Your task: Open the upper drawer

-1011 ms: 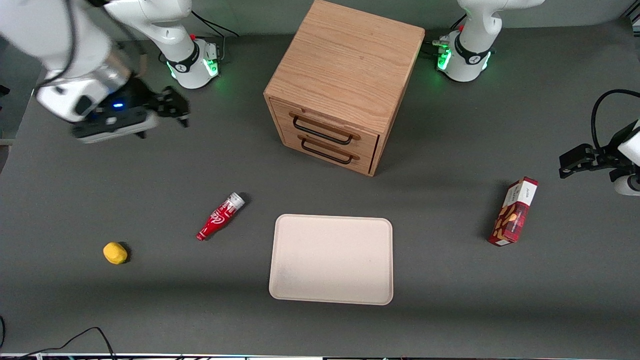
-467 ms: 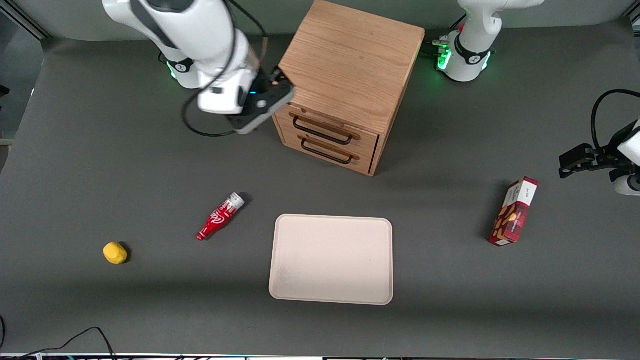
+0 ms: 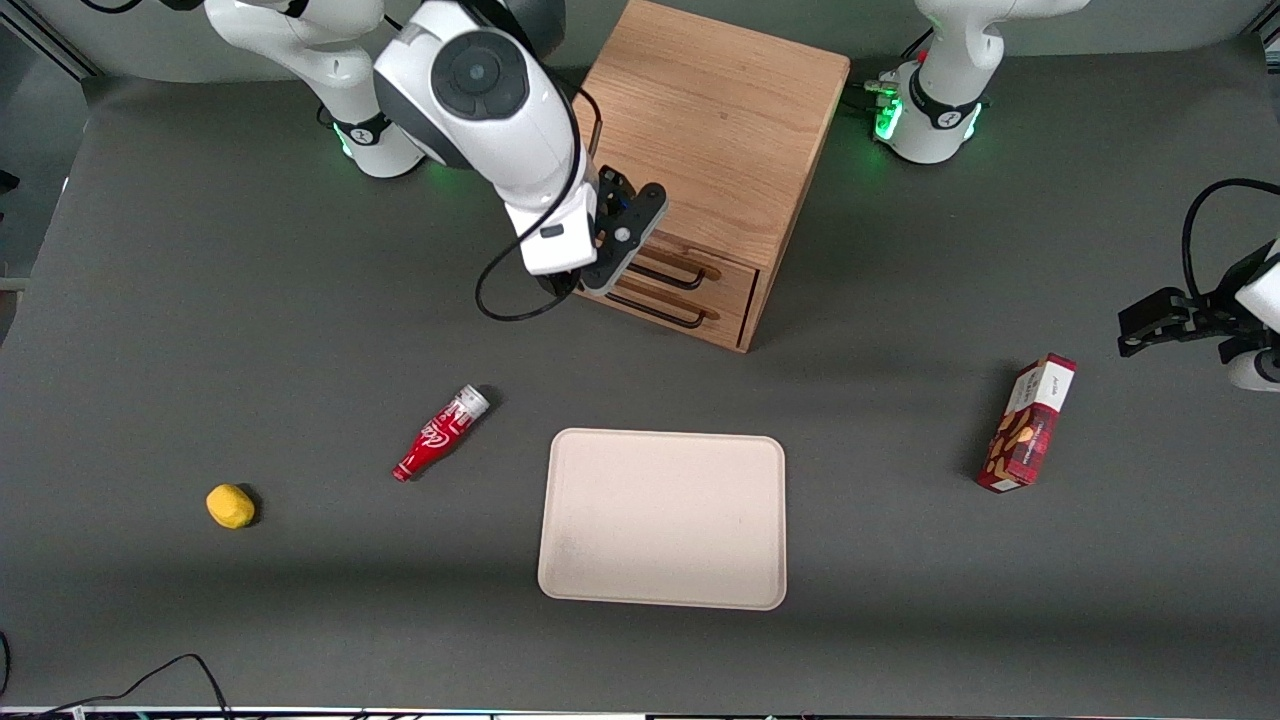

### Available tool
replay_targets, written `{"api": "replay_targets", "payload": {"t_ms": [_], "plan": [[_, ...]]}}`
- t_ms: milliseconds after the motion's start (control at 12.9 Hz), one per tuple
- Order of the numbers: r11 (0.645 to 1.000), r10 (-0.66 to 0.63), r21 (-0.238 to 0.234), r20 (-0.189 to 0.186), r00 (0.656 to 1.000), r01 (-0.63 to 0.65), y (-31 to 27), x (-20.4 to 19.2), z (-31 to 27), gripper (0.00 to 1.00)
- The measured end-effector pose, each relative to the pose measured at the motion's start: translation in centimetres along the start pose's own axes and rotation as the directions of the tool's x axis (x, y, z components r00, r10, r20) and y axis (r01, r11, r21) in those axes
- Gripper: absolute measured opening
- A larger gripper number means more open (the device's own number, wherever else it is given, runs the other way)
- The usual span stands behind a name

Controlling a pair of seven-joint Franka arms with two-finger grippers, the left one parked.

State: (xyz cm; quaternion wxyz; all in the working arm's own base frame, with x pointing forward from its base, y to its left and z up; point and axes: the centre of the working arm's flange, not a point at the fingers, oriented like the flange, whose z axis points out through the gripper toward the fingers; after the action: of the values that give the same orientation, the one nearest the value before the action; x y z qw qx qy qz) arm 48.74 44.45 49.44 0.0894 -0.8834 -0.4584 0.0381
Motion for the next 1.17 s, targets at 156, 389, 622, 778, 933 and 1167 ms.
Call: {"api": "replay_targets", "payload": {"t_ms": [156,389,622,778,933,1167], "plan": [[0.999,-0.046,0.024,0.016,0.999,0.046,0.6,0.3,1.5,1.00],[0.995,-0.084,0.052,0.026,0.996,0.083,1.4,0.7,3.3,1.00],[0.993,-0.096,0.070,0.016,0.995,0.095,2.0,1.2,4.6,1.00],[0.990,-0.114,0.080,0.001,0.994,0.113,2.1,1.7,5.4,1.00],[0.988,-0.129,0.087,-0.011,0.992,0.129,1.7,2.2,6.2,1.00],[0.986,-0.147,0.078,-0.025,0.989,0.149,1.3,3.0,7.5,1.00]]}}
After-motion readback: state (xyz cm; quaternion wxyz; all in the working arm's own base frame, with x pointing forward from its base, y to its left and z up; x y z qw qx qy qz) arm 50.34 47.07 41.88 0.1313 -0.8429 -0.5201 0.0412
